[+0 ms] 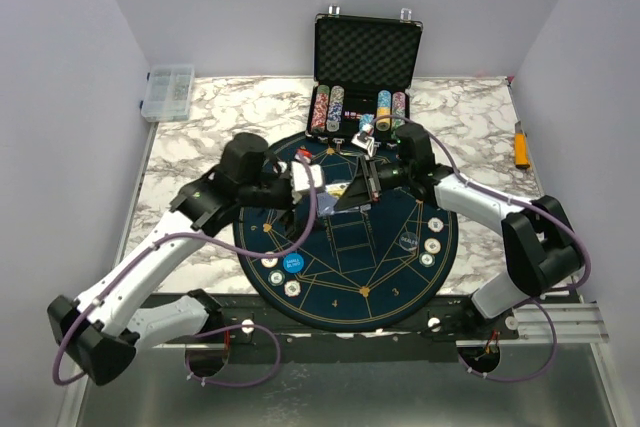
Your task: Distribute texas hold em gaming equipment
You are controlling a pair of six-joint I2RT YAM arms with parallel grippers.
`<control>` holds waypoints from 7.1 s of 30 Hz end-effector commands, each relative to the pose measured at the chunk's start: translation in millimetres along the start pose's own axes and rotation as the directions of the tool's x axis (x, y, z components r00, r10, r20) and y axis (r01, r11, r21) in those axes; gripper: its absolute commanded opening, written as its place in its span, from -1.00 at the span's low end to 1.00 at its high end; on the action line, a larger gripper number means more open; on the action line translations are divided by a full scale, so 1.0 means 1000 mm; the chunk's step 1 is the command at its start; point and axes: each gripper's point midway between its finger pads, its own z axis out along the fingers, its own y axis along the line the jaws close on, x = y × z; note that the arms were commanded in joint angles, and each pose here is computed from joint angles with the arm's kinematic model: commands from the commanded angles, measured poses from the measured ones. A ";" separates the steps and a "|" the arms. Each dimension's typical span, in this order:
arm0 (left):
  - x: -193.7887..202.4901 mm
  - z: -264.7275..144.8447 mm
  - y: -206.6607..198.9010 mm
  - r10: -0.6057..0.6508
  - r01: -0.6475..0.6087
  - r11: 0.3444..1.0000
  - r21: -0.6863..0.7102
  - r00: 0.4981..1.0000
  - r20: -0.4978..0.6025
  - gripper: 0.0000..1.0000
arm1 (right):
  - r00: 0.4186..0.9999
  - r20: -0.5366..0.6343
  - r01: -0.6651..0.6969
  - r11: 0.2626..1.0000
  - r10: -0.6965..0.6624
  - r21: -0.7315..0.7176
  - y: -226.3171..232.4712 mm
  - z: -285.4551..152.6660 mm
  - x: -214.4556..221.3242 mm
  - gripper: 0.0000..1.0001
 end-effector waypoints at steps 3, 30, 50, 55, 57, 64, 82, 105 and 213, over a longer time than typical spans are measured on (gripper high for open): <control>0.019 0.034 0.029 0.080 -0.096 0.987 -0.131 0.990 -0.119 0.97 | 0.999 -0.024 0.044 0.999 -0.043 0.025 0.005 -0.006 0.010 -0.99; 0.055 0.085 0.022 0.166 -0.186 0.982 -0.045 0.945 -0.283 -0.08 | 0.996 -0.035 0.082 0.996 -0.083 -0.025 0.019 0.001 0.010 -0.99; 0.053 0.068 0.012 0.034 -0.055 0.991 -0.122 0.985 -0.168 -1.00 | 0.994 -0.029 0.104 0.991 -0.102 0.079 0.004 -0.013 -0.004 0.51; 0.052 0.060 0.017 0.012 -0.032 0.990 -0.134 0.988 -0.152 -1.00 | 0.989 -0.034 0.145 0.984 -0.142 0.102 0.005 -0.019 0.002 0.47; 0.050 0.057 0.015 0.028 -0.047 0.991 -0.126 0.989 -0.146 -1.00 | 0.988 -0.032 0.155 0.983 -0.153 0.101 0.006 -0.020 0.003 0.47; 0.049 0.048 0.014 0.071 -0.089 0.988 -0.128 0.988 -0.137 -1.00 | 0.989 -0.035 0.144 0.988 -0.143 0.049 0.009 -0.013 -0.010 0.30; 0.054 0.038 0.010 0.058 -0.073 0.990 -0.120 0.991 -0.125 -1.00 | 0.992 -0.027 0.123 0.989 -0.121 0.088 0.006 -0.019 -0.013 -0.13; 0.055 0.040 0.010 0.035 -0.051 0.992 -0.116 0.990 -0.136 -1.00 | 0.992 -0.033 0.122 0.992 -0.121 0.037 0.015 -0.007 -0.021 0.77; 0.077 0.042 0.022 -0.025 -0.009 0.979 -0.204 0.986 -0.165 -1.00 | 0.981 -0.098 0.175 0.983 -0.170 0.050 0.016 -0.007 -0.022 0.46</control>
